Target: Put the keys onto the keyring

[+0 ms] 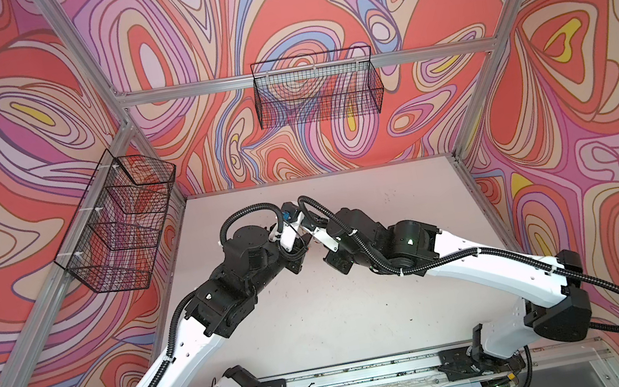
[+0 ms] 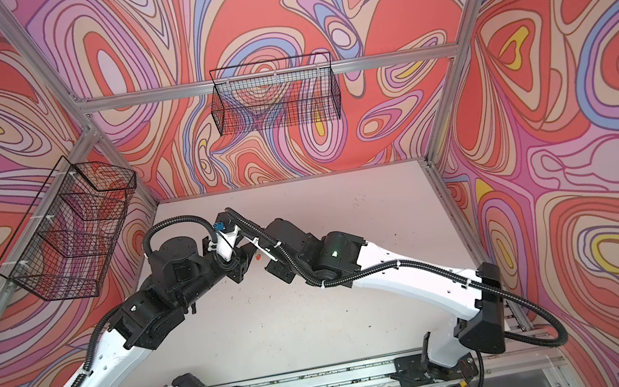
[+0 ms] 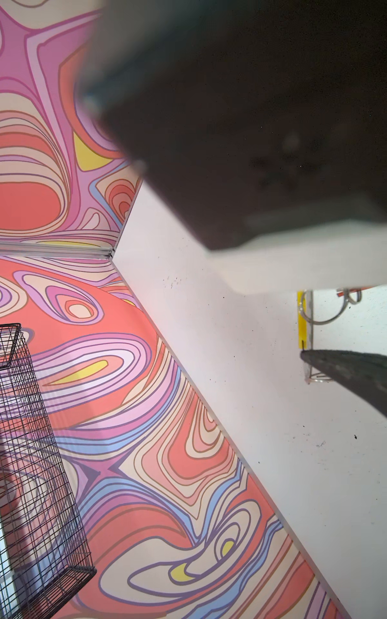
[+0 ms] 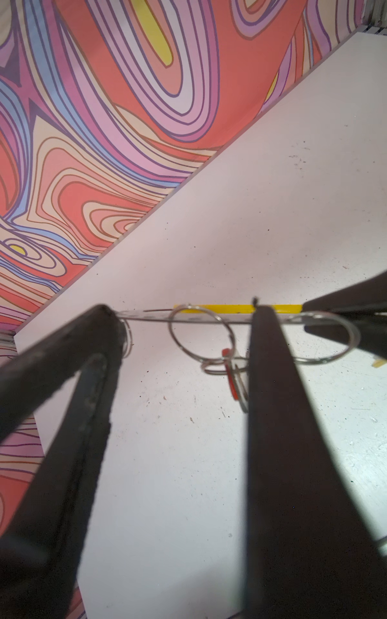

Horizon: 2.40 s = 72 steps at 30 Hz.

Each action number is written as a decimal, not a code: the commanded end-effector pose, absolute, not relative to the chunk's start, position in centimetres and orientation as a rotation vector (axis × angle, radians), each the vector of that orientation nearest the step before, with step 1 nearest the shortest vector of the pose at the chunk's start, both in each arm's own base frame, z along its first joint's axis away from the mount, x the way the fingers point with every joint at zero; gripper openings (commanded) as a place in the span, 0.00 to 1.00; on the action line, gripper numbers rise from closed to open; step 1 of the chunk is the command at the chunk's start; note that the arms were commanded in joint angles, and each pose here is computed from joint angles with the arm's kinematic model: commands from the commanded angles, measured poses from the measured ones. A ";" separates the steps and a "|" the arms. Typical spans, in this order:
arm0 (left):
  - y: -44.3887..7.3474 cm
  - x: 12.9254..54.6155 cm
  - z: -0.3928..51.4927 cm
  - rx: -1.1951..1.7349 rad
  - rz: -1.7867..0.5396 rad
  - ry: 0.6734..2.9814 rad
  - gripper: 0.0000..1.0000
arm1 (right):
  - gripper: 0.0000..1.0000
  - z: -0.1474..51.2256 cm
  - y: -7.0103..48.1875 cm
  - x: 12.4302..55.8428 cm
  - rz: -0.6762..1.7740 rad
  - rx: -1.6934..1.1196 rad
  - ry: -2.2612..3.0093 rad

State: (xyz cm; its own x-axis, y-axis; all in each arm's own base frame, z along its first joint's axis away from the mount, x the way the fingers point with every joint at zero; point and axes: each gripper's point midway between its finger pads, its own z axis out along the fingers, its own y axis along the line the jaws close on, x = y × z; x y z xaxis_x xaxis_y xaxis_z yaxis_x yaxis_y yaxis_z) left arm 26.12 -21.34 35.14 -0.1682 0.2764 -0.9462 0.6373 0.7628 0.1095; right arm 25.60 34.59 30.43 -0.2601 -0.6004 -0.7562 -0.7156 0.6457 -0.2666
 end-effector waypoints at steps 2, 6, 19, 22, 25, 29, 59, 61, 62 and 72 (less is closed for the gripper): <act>-20.8 25.2 34.5 0.724 -0.377 1.774 0.43 | 0.00 31.9 34.5 25.4 0.194 -1.002 1.923; -20.8 25.0 34.3 0.717 -0.393 1.775 0.38 | 0.00 32.1 34.6 25.3 0.202 -1.003 1.921; -20.9 25.5 34.2 0.716 -0.378 1.779 0.39 | 0.00 32.6 35.0 25.2 0.227 -1.005 1.921; -20.6 25.7 33.8 0.714 -0.350 1.801 0.39 | 0.00 32.7 34.9 25.2 0.227 -1.003 1.919; -19.8 26.1 33.7 0.674 -0.303 1.814 0.37 | 0.00 32.9 34.9 25.2 0.228 -1.004 1.916; -19.7 26.2 34.4 0.641 -0.316 1.789 0.34 | 0.00 32.9 35.1 25.1 0.238 -1.006 1.917; -20.8 24.6 36.9 0.674 -0.452 1.724 0.25 | 0.00 32.3 35.4 24.6 0.280 -1.022 1.927; -21.0 24.4 36.8 0.693 -0.458 1.724 0.22 | 0.00 32.4 35.5 24.6 0.285 -1.024 1.926; -21.1 24.4 36.7 0.700 -0.458 1.729 0.22 | 0.00 32.5 35.5 24.5 0.289 -1.023 1.925; -20.0 24.7 36.7 0.638 -0.424 1.793 0.17 | 0.00 32.7 35.1 24.6 0.278 -1.003 1.930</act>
